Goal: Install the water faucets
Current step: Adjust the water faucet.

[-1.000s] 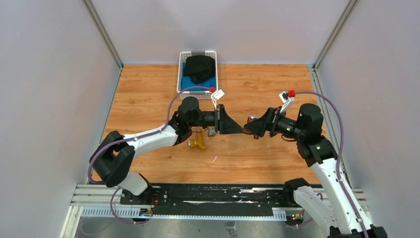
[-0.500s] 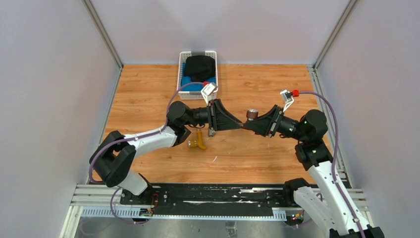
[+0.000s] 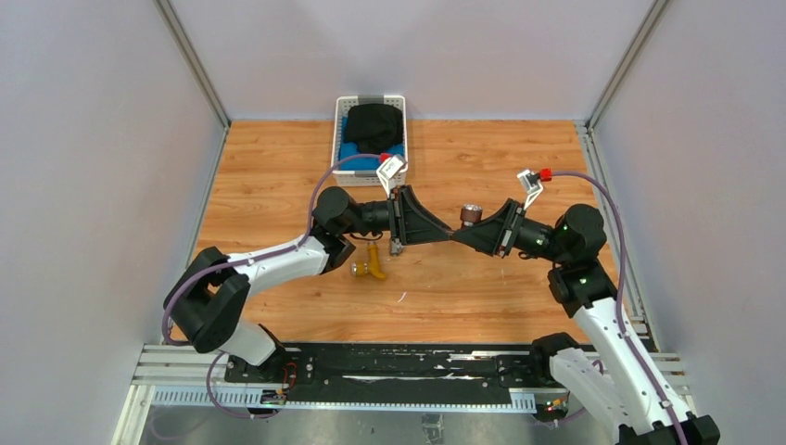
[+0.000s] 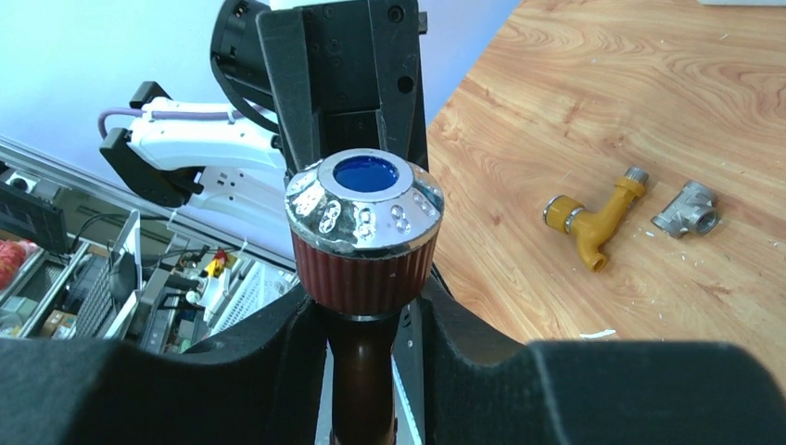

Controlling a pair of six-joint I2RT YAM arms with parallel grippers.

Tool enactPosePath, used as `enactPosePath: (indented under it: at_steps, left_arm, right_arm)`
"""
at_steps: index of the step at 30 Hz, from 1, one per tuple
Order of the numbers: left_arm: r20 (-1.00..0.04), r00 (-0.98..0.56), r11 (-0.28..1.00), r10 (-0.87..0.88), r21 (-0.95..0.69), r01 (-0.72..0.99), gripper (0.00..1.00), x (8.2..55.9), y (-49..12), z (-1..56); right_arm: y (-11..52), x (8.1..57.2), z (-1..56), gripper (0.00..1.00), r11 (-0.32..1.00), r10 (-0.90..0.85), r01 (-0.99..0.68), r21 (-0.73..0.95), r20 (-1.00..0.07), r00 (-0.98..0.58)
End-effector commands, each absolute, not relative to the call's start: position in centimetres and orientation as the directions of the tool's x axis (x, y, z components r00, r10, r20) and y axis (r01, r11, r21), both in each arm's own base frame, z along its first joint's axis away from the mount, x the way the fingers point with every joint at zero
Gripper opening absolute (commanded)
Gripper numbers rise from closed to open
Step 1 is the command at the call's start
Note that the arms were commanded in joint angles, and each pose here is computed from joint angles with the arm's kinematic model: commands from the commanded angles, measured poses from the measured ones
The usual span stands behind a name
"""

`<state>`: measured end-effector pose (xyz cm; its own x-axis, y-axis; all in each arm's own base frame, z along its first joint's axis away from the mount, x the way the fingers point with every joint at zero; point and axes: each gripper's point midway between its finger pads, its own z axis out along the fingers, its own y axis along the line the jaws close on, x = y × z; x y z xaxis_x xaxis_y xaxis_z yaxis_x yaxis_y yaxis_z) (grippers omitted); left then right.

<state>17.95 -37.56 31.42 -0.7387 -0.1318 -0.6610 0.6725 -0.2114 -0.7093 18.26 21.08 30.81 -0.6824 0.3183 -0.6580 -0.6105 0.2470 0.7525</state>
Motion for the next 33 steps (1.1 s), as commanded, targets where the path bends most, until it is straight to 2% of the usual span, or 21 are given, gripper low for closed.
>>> enactPosePath:
  at_steps: [1, 4, 7, 9, 12, 17, 21, 23, 26, 33]
  left_arm:
    - [-0.713, -0.68, -0.221, -0.171, -0.645, 0.731, 0.0, 17.5, -37.0, 33.6]
    - [-0.714, -0.678, -0.219, -0.174, -0.643, 0.734, 0.0, 17.5, -37.0, 33.7]
    - [-0.713, -0.679, -0.22, -0.173, -0.644, 0.733, 0.0, 17.5, -37.0, 33.7]
    - [-0.713, -0.68, -0.222, -0.171, -0.645, 0.731, 0.0, 17.5, -37.0, 33.7]
    - [-0.712, -0.683, -0.225, -0.167, -0.647, 0.729, 0.0, 17.3, -36.9, 33.6]
    - [-0.707, -0.69, -0.232, -0.156, -0.653, 0.721, 0.0, 17.3, -37.0, 33.5]
    - [-0.695, -0.704, -0.229, -0.146, -0.668, 0.708, 0.51, 17.9, -36.7, 33.7]
    - [-0.699, -0.696, -0.225, -0.167, -0.66, 0.717, 0.67, 18.3, -36.3, 34.2]
    - [-0.709, -0.687, -0.201, -0.159, -0.658, 0.726, 0.76, 18.7, -36.5, 34.3]
    - [-0.72, -0.686, -0.211, -0.108, -0.657, 0.723, 0.77, 18.8, -37.8, 34.6]
  right_arm:
    - [21.7, 18.1, 30.4, 0.36, 0.274, 0.27, -0.62, 0.736, -0.677, -0.684]
    - [22.1, 17.9, 30.4, 0.36, 0.253, 0.268, -0.615, 0.747, -0.665, -0.697]
    - [22.2, 18.1, 30.5, 0.3, 0.234, 0.282, -0.608, 0.759, -0.651, -0.704]
    - [22.2, 18.1, 30.6, 0.23, 0.225, 0.293, -0.609, 0.76, -0.649, -0.702]
    - [22.3, 18.3, 31.0, 0.0, 0.21, 0.319, -0.611, 0.763, -0.645, -0.695]
    - [22.3, 18.2, 31.6, 0.0, 0.171, 0.353, -0.622, 0.764, -0.637, -0.685]
    - [22.2, 17.8, 30.7, 0.0, 0.191, 0.321, -0.637, 0.747, -0.661, -0.678]
    - [22.2, 17.4, 30.4, 0.0, 0.186, 0.304, -0.644, 0.742, -0.667, -0.68]
    - [22.3, 16.8, 30.2, 0.0, 0.169, 0.276, -0.66, 0.732, -0.678, -0.682]
    - [22.5, 16.0, 30.4, 0.0, 0.142, 0.214, -0.695, 0.705, -0.707, -0.674]
